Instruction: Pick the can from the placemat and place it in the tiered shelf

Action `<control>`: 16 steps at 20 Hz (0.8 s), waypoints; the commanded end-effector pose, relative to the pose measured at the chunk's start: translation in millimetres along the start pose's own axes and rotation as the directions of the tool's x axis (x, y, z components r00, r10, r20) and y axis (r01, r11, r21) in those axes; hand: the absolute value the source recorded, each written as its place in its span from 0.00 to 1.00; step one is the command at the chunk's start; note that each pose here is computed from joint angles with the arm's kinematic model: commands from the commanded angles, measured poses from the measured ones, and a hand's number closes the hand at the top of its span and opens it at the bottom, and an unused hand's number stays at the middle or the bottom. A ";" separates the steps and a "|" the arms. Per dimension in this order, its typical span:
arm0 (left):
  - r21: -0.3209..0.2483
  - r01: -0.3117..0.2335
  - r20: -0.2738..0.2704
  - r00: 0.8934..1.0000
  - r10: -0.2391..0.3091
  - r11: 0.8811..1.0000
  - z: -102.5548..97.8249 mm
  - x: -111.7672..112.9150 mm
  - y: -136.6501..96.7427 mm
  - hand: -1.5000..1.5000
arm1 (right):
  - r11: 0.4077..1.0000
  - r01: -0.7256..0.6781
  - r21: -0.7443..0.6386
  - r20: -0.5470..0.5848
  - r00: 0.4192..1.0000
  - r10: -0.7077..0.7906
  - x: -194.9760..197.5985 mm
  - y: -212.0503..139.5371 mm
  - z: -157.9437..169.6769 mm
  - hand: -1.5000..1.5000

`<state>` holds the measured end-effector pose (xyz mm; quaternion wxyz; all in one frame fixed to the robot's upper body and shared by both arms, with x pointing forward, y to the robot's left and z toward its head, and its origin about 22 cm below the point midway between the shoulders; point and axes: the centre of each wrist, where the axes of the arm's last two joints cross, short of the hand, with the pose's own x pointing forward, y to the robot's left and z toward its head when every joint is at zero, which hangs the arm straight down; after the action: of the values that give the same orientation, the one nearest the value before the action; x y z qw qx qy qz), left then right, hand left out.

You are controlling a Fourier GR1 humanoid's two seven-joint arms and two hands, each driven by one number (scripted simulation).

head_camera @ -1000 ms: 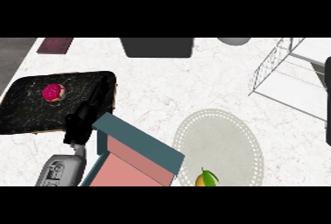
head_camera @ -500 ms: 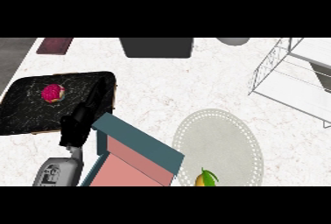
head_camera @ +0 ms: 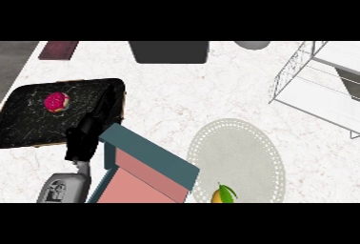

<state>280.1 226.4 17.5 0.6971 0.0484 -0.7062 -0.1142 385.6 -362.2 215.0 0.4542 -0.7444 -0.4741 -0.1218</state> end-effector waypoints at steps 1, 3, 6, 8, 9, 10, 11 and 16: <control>-0.016 -0.010 0.004 1.000 0.010 1.000 -16.1 11.5 -21.8 0.50 | 0.999 0.032 -0.043 -0.056 0.998 -0.035 4.7 2.1 -3.4 0.00; -0.009 -0.009 -0.004 1.000 0.009 1.000 13.6 -12.6 2.4 0.50 | 0.999 0.040 -0.017 -0.051 0.998 -0.041 -11.7 -14.7 -5.4 0.00; 0.004 0.018 0.015 1.000 -0.018 1.000 1.3 -1.5 -0.8 0.50 | 0.986 0.164 -0.031 -0.091 0.982 -0.166 1.2 -14.4 -7.3 0.00; -0.006 -0.010 -0.007 1.000 0.010 1.000 -0.2 -0.8 -0.2 0.50 | 0.975 0.224 -0.006 -0.095 0.970 -0.223 -6.8 -27.1 -12.9 0.00; 0.005 0.009 0.003 1.000 -0.009 1.000 2.4 5.3 4.3 0.50 | 0.974 0.225 -0.012 -0.094 0.970 -0.225 6.6 -31.5 -14.8 0.00; 0.002 0.011 -0.006 1.000 -0.011 1.000 5.3 -6.1 -1.1 0.50 | 0.972 0.236 0.014 -0.090 0.968 -0.234 3.5 -25.9 -10.6 0.00; 0.001 0.016 0.009 1.000 -0.017 1.000 0.3 -0.7 6.3 0.50 | 0.970 0.240 0.033 -0.083 0.968 -0.237 1.4 -31.5 -13.7 0.00; 0.010 0.001 -0.003 1.000 -0.001 1.000 -8.3 -12.2 5.0 0.50 | 0.940 0.340 0.024 -0.091 0.937 -0.336 24.1 -42.3 -12.6 0.00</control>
<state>281.9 224.7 13.8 0.6965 0.0502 -0.7066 -0.1147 365.5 -358.8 244.9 0.4659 -0.6584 -0.5554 -0.2023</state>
